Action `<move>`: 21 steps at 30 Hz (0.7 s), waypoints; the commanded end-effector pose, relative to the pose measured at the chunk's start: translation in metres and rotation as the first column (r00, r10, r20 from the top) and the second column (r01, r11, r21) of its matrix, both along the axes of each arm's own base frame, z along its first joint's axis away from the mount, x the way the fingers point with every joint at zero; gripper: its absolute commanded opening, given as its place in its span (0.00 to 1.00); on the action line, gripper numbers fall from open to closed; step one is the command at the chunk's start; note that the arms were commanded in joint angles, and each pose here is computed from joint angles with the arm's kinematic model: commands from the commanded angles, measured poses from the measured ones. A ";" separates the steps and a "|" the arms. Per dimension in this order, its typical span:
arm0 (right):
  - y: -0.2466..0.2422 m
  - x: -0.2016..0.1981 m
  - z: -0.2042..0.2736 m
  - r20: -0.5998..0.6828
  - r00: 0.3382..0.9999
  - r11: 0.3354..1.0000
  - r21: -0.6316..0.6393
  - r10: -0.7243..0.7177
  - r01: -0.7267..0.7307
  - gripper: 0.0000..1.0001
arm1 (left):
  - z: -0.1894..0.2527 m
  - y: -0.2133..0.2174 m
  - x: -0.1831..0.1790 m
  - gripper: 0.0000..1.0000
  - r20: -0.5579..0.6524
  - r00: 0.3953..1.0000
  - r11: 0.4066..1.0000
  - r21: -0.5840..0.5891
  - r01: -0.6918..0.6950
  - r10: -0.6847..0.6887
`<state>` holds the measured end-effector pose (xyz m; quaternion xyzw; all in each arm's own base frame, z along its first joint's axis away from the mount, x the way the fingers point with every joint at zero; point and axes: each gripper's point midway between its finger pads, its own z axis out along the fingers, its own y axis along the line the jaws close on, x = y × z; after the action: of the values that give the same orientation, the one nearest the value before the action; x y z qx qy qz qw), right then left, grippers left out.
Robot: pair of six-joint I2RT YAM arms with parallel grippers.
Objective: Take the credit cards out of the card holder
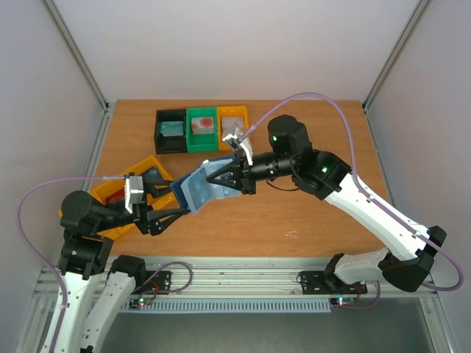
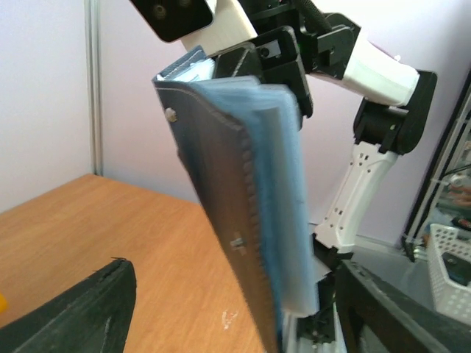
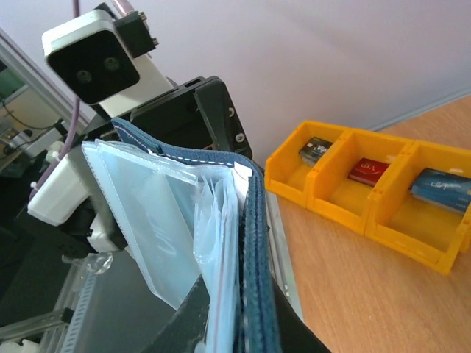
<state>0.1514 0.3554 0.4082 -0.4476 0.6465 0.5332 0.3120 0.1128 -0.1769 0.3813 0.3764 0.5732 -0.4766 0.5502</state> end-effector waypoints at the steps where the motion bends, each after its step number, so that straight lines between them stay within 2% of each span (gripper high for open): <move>1: 0.004 0.012 0.005 -0.001 0.998 0.998 0.003 -0.056 0.056 0.01 | 0.004 -0.003 -0.008 0.78 0.028 0.998 0.999 -0.008 0.053 -0.052; 4: 0.009 0.018 -0.001 0.003 0.996 0.995 -0.034 -0.093 0.093 0.01 | 0.003 -0.001 -0.003 0.78 0.035 0.999 1.000 -0.007 0.020 -0.019; 8: 0.016 0.017 -0.008 0.001 0.997 0.995 -0.064 -0.082 0.082 0.01 | 0.004 0.000 0.008 0.70 0.005 1.000 1.000 -0.021 -0.022 0.022; 10: 0.018 0.014 -0.006 0.001 0.998 0.997 -0.055 -0.059 0.059 0.01 | 0.004 0.000 0.009 0.59 0.005 1.000 0.999 -0.022 -0.023 0.023; 12: 0.019 0.009 -0.003 0.003 0.999 0.999 -0.040 -0.033 0.033 0.01 | 0.004 0.001 0.009 0.37 0.014 1.000 0.999 -0.023 -0.027 0.028; 15: 0.017 0.008 -0.005 0.007 0.999 0.998 -0.052 -0.032 0.033 0.01 | 0.004 -0.001 0.005 0.15 0.032 0.999 1.000 -0.018 -0.003 0.004; 18: 0.015 0.006 -0.007 0.017 0.999 0.998 -0.057 -0.031 0.032 0.01 | 0.005 -0.003 -0.006 0.05 0.058 0.997 0.999 -0.014 0.050 -0.049; 21: 0.014 0.002 -0.005 0.013 1.000 0.999 -0.044 -0.011 0.011 0.01 | 0.002 -0.001 0.000 0.00 0.040 0.999 1.000 -0.016 0.010 -0.009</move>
<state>0.1648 0.3724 0.3826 -0.4387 0.6865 0.5003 0.2933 0.1169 -0.1776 0.3795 0.3705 0.5732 -0.4823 0.5491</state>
